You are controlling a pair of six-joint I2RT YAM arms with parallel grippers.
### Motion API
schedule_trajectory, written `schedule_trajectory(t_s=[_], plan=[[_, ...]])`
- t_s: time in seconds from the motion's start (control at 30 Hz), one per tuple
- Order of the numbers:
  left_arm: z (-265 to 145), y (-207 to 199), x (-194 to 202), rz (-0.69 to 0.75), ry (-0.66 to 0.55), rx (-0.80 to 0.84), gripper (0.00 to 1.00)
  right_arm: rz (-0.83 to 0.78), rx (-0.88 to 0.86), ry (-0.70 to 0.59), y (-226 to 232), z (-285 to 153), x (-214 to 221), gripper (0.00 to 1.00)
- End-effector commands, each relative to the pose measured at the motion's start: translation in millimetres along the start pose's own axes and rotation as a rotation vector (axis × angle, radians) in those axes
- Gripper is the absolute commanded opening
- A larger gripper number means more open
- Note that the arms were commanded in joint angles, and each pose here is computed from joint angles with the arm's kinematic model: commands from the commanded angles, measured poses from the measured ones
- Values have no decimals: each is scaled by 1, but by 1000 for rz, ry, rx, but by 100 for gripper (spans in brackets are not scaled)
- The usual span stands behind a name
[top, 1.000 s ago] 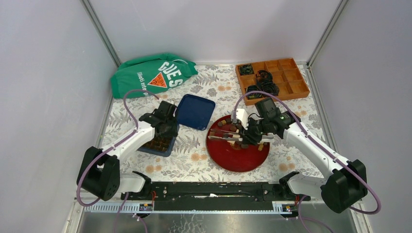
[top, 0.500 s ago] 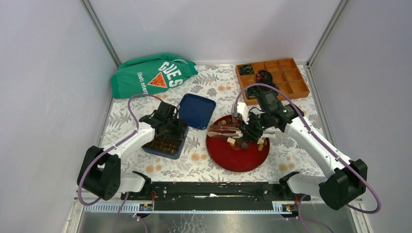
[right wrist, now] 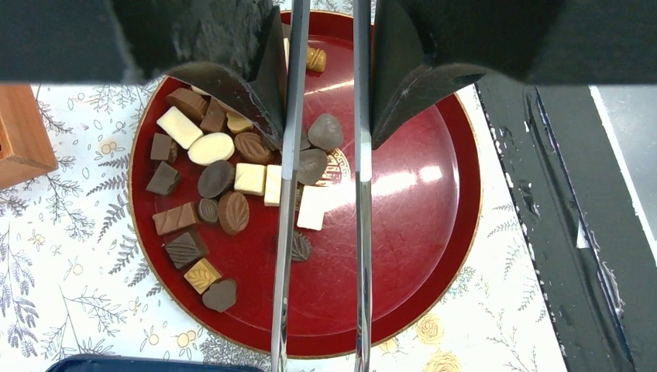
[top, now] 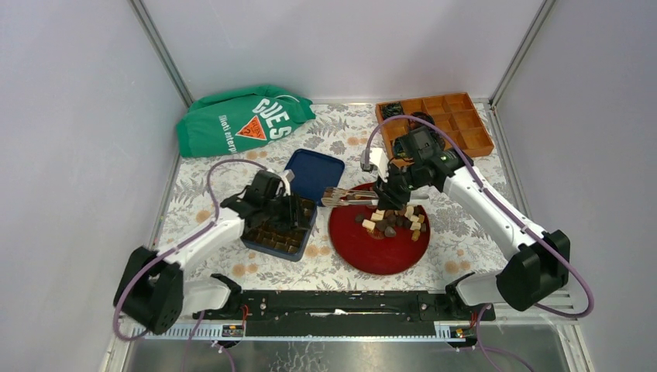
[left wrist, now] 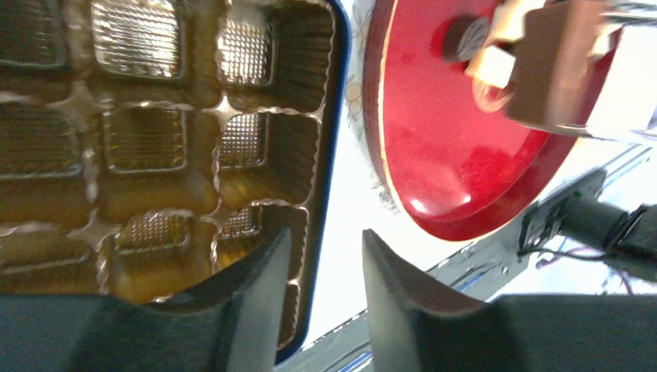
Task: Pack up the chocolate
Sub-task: Place the fake chocolate in the packing box.
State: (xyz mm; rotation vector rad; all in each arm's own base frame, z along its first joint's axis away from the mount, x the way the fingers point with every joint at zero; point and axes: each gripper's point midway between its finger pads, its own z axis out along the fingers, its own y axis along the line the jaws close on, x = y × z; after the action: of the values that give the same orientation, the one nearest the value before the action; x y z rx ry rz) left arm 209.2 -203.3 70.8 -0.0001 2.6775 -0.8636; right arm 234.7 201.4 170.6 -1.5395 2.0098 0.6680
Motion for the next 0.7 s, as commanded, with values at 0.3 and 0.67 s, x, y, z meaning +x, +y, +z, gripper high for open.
schedule_trajectory(t_s=[0.3, 0.67], plan=[[-119, -5, -69, 154, -603, -122, 98, -93, -11, -10, -6, 16, -48, 6], [-181, -2, -90, 242, -883, -192, 99, -153, 1, 90, -8, 49, -58, 10]])
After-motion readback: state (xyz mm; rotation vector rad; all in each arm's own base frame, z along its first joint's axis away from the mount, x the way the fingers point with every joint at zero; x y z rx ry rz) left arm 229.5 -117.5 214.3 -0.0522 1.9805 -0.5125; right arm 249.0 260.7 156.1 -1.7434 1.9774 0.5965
